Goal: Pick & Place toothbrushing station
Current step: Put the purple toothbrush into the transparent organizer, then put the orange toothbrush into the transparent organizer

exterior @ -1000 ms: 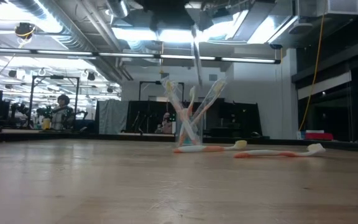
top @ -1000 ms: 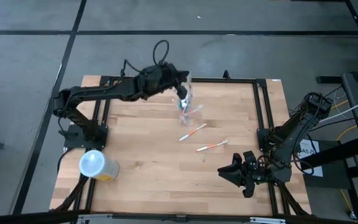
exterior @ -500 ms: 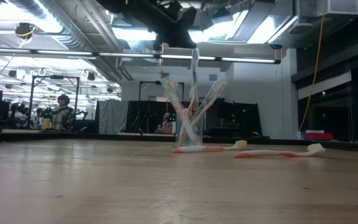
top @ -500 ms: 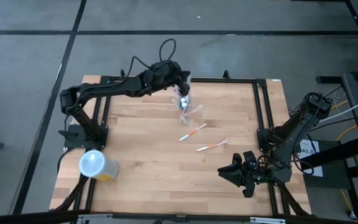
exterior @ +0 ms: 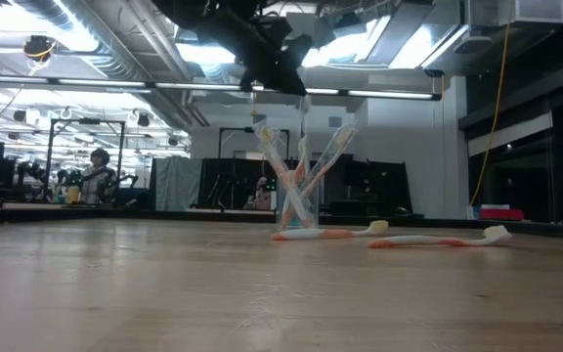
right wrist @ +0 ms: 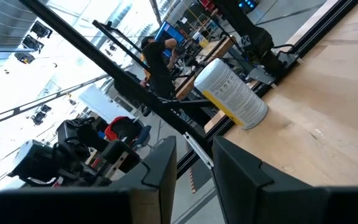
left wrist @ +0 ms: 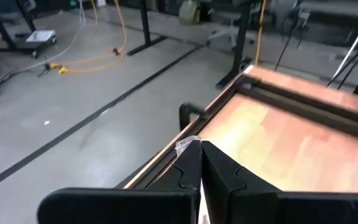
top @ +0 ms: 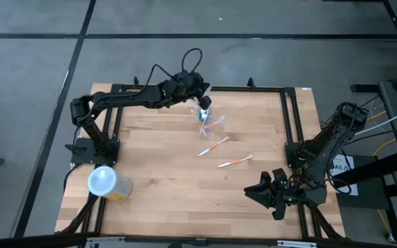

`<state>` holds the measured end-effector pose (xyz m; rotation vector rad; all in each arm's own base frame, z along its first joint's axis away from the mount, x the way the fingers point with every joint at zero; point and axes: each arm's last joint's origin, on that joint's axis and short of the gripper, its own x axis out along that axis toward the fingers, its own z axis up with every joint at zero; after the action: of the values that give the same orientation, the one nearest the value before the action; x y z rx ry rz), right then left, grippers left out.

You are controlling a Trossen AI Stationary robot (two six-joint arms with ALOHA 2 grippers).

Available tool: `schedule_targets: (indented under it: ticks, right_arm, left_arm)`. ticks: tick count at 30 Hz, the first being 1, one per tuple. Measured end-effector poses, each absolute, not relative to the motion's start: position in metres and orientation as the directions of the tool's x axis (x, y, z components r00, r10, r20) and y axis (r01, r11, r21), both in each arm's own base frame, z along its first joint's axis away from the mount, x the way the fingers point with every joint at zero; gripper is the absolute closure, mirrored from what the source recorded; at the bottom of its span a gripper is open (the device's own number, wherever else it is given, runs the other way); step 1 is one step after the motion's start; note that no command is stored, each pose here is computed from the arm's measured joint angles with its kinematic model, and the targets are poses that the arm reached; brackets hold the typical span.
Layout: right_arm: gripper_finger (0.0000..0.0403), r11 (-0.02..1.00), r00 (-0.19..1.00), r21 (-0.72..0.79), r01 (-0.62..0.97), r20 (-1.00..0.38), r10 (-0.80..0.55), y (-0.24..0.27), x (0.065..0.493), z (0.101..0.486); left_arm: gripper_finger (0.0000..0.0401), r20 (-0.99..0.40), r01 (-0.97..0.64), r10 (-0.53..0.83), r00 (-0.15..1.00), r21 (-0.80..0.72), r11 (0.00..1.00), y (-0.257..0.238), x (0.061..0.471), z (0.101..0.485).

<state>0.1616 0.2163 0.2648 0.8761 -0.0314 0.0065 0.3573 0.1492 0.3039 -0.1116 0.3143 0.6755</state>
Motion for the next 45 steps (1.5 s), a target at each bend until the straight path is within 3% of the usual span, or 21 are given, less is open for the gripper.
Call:
schedule_targets:
  ticks: [13,22,37,45]
  right_arm:
    - [0.0294,0.640,0.999,0.769,-0.005,0.028,-0.027,0.218,0.157,0.265]
    - [0.0294,0.637,0.999,0.771,-0.005,0.028,-0.027,0.218,0.158,0.265]
    - [0.0294,0.649,0.999,0.761,-0.008,0.028,-0.022,0.218,0.157,0.265]
    - [0.0294,0.661,0.999,0.751,-0.009,0.028,-0.019,0.218,0.158,0.264]
  left_arm:
    - [0.0399,-0.466,-0.660,0.577,0.670,-0.020,0.751,0.157,0.346,0.271]
    - [0.0394,-0.475,-0.641,0.548,0.688,-0.046,0.766,0.155,0.344,0.260]
    - [0.0285,-0.493,-0.655,0.555,0.670,-0.042,0.754,0.152,0.338,0.264]
    - [0.0260,-0.335,-0.666,0.636,0.695,0.033,0.745,0.140,0.316,0.322]
